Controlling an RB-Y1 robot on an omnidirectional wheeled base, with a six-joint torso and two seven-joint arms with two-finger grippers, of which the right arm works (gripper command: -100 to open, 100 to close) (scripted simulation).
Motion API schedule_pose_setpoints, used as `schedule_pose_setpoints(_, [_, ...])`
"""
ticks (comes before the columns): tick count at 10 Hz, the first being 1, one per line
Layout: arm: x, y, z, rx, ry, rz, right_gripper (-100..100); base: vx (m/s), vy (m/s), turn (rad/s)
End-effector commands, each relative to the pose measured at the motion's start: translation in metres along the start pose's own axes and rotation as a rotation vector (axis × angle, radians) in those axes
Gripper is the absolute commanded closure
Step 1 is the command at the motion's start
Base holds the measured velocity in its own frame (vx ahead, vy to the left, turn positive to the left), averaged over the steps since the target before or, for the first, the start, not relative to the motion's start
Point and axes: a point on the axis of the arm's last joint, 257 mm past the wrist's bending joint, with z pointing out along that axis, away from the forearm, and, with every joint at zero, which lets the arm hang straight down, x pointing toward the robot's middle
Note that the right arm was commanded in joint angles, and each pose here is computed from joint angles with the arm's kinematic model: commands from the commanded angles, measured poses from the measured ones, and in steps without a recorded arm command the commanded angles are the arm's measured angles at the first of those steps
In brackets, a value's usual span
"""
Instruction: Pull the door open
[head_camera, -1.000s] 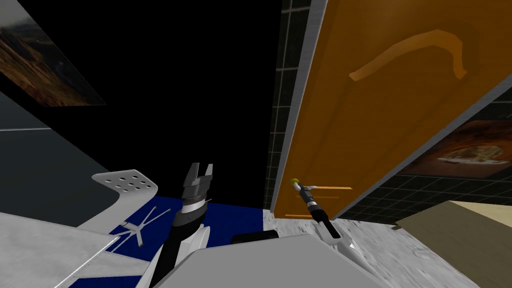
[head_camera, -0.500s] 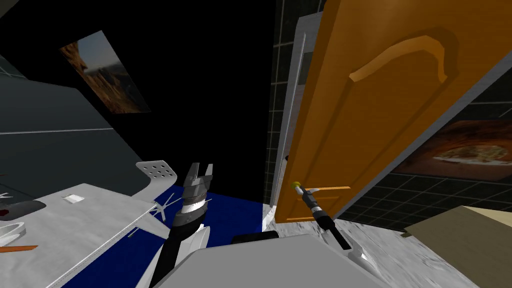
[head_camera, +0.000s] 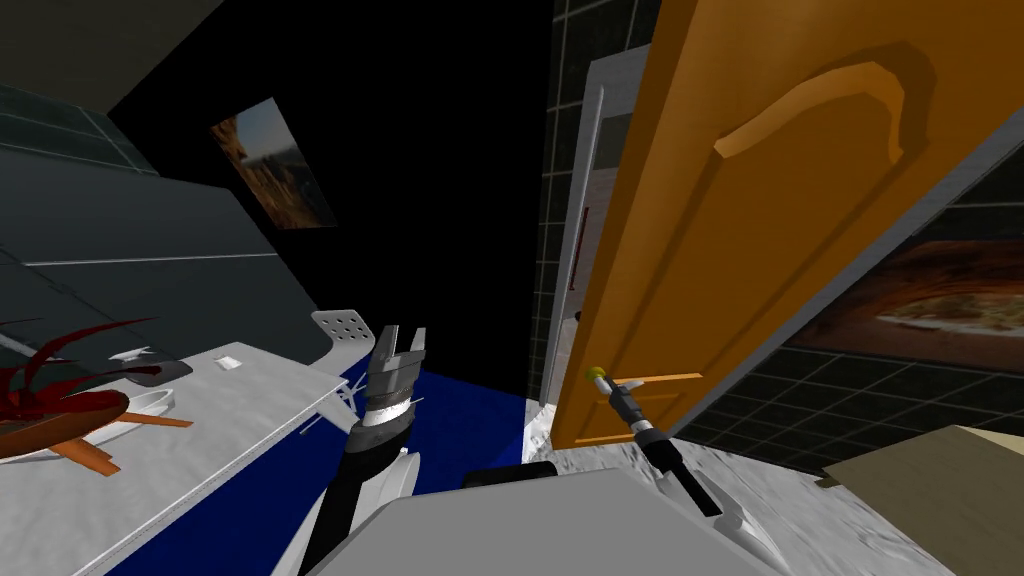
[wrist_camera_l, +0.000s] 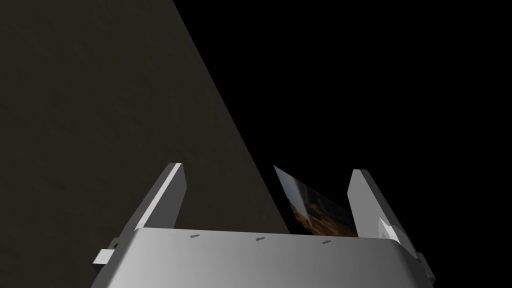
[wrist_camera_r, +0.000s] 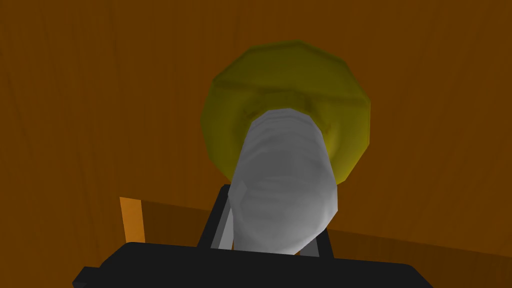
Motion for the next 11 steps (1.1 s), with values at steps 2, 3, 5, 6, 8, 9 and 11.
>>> schedule_pose_setpoints(2, [0.001, 0.001, -0.0098, -0.008, 0.024, -0.001, 100, -0.236, -0.095, 0.175])
schedule_pose_setpoints(3, [0.001, 0.001, -0.0139, -0.009, 0.033, -0.001, 100, -0.210, -0.086, 0.142])
schedule_pose_setpoints(5, [0.000, 0.002, -0.0222, -0.012, 0.051, -0.002, 100, -0.208, -0.085, 0.155])
schedule_pose_setpoints(6, [0.000, 0.002, -0.0262, -0.013, 0.060, -0.002, 100, -0.202, -0.075, 0.161])
schedule_pose_setpoints(8, [0.000, 0.002, -0.0339, -0.015, 0.076, -0.002, 100, -0.210, -0.082, 0.141])
schedule_pose_setpoints(9, [0.002, 0.000, -0.0320, -0.011, 0.073, 0.002, 100, -0.085, -0.012, 0.016])
schedule_pose_setpoints(11, [-0.001, -0.001, -0.0430, -0.013, 0.087, 0.002, 100, -0.221, -0.079, 0.222])
